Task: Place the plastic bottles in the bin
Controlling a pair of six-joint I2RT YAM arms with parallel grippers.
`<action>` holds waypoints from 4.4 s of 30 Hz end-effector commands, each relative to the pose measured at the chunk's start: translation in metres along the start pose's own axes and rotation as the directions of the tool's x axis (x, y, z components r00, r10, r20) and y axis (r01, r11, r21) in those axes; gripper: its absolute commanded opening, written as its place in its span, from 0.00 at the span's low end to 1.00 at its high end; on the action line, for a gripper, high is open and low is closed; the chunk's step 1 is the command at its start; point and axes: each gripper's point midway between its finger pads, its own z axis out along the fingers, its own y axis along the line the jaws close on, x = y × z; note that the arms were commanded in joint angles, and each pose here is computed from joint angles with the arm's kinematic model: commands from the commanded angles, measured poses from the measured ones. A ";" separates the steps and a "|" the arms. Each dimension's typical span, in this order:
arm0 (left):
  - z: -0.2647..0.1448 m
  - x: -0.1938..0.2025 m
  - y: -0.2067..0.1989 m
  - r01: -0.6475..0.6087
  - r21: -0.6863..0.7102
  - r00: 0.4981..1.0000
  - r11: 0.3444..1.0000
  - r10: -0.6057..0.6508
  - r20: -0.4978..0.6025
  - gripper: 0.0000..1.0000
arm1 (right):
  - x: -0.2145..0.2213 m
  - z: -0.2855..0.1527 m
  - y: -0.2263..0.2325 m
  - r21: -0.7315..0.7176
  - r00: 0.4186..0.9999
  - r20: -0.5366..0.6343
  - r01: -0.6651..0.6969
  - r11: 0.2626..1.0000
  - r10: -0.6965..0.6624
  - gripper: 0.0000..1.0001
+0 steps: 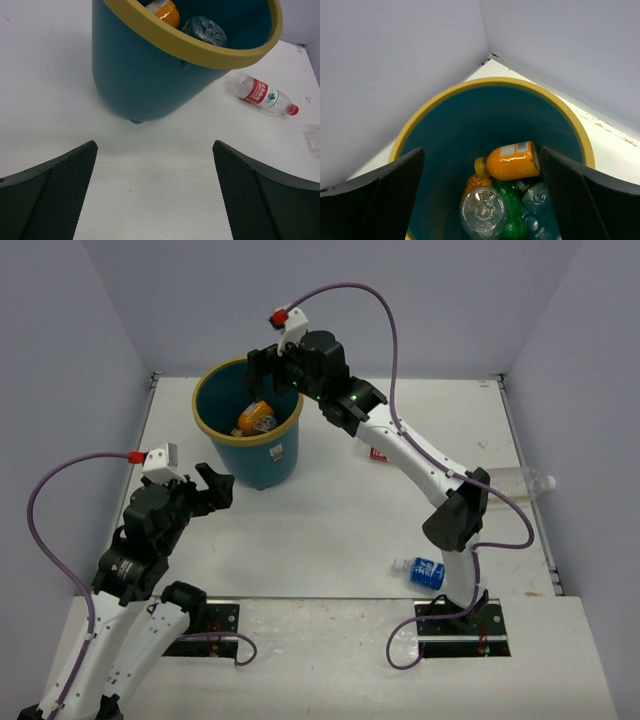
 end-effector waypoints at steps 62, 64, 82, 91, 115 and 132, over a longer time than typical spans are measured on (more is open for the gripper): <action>0.023 0.003 0.029 0.004 -0.111 1.000 0.994 -0.007 -0.025 1.00 | 0.286 -0.162 -0.313 -0.143 0.459 -0.807 0.458 0.877 -0.372 0.85; 0.023 0.003 0.029 0.005 -0.111 1.000 0.994 -0.008 -0.026 1.00 | 0.290 -0.167 -0.309 -0.151 0.446 -0.819 0.438 0.886 -0.360 0.75; 0.017 0.000 0.021 0.018 -0.061 1.000 0.998 -0.018 -0.003 1.00 | 0.068 -0.159 -0.214 0.146 0.797 -0.423 0.530 0.836 -0.431 0.12; 0.013 0.001 0.016 0.019 -0.023 1.000 1.000 -0.019 0.003 1.00 | -0.128 -0.170 -0.006 0.016 0.866 0.388 0.335 0.942 -0.315 0.12; 0.013 0.000 0.014 0.019 -0.012 1.000 1.000 -0.019 0.011 1.00 | -0.123 -0.036 0.081 -0.241 0.892 0.452 0.109 0.964 0.013 0.99; 0.014 -0.002 0.024 0.021 -0.075 1.000 0.997 -0.020 0.014 1.00 | -0.109 -0.109 0.011 0.114 0.938 0.335 0.046 0.992 -0.082 0.99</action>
